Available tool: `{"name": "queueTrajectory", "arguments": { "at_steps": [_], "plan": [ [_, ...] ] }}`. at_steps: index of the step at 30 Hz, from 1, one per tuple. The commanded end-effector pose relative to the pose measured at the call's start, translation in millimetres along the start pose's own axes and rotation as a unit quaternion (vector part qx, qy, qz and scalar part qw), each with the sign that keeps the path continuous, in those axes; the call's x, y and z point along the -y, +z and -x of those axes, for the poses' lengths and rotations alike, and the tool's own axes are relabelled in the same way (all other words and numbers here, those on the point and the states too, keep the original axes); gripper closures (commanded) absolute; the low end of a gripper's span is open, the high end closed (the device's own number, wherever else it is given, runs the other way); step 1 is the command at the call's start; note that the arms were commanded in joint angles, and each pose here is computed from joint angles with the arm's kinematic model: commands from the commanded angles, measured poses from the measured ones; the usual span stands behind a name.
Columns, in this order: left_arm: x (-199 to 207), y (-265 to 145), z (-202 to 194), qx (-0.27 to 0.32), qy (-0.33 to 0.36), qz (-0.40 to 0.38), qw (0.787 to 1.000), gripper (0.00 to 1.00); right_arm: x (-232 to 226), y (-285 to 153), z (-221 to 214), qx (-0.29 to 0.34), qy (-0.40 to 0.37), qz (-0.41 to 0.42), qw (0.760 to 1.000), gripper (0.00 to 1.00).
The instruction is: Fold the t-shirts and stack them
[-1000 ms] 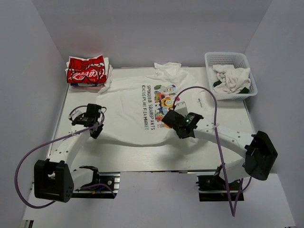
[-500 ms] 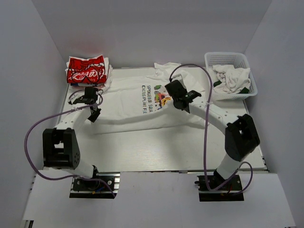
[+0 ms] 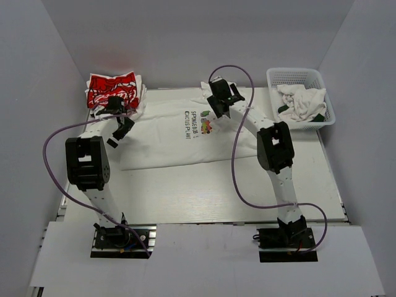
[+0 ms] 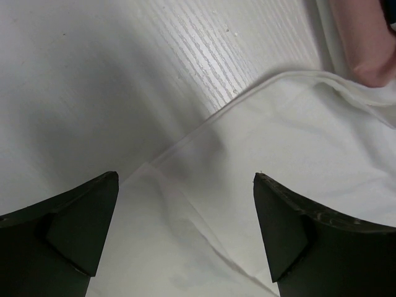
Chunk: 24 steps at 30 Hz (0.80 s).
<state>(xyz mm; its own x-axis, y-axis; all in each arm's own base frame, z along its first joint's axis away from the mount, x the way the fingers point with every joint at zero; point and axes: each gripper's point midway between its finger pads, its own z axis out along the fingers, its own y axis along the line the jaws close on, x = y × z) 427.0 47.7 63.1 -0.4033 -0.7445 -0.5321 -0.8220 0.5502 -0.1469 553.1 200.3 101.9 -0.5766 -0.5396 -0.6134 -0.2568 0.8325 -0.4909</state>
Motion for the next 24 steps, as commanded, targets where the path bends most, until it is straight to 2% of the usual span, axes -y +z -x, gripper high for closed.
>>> {"name": "queueTrajectory", "arguments": {
  "at_steps": [1,2,3,5,6,8,12,13,18,24],
  "plan": [
    [1.9,-13.6,1.6,-0.011,0.026,-0.027,0.999,0.00,13.8,-33.7,5.4,0.013,0.047,-0.004,0.999,0.10],
    [6.5,-19.6,2.5,-0.011,0.028,-0.046,0.998,0.00,26.6,-52.3,15.4,0.038,0.074,-0.006,0.997,0.10],
    [5.0,-21.6,-0.4,-0.015,0.033,-0.050,0.998,0.00,24.8,-61.7,-0.2,0.030,0.115,0.002,0.993,0.10],
    [1.6,-23.5,-8.1,-0.026,0.048,-0.059,0.997,0.00,14.4,-71.3,-33.3,0.007,0.135,0.027,0.991,0.10],
    [-0.6,-26.1,-8.3,-0.025,0.052,-0.060,0.996,0.00,18.1,-83.0,-31.4,0.014,0.168,0.039,0.985,0.10],
    [1.3,-30.6,-20.0,-0.042,0.071,-0.075,0.994,0.00,2.0,-95.8,-51.2,-0.001,0.186,0.092,0.978,0.10],
    [7.6,-33.1,-38.7,-0.060,0.082,-0.119,0.988,0.00,-33.1,-96.1,-66.7,-0.008,0.204,0.171,0.964,0.10],
    [10.0,-33.7,-45.3,-0.072,0.095,-0.135,0.984,0.00,-36.3,-94.4,-66.8,-0.009,0.203,0.179,0.963,0.10],
    [12.3,-39.7,-41.6,-0.060,0.105,-0.153,0.981,0.00,-62.6,-73.9,-70.9,-0.037,0.220,0.220,0.950,0.10],
    [12.7,-36.6,-46.9,-0.056,0.111,-0.169,0.978,0.00,-69.6,-51.2,-58.6,-0.022,0.249,0.242,0.938,0.10]
  ]
}}
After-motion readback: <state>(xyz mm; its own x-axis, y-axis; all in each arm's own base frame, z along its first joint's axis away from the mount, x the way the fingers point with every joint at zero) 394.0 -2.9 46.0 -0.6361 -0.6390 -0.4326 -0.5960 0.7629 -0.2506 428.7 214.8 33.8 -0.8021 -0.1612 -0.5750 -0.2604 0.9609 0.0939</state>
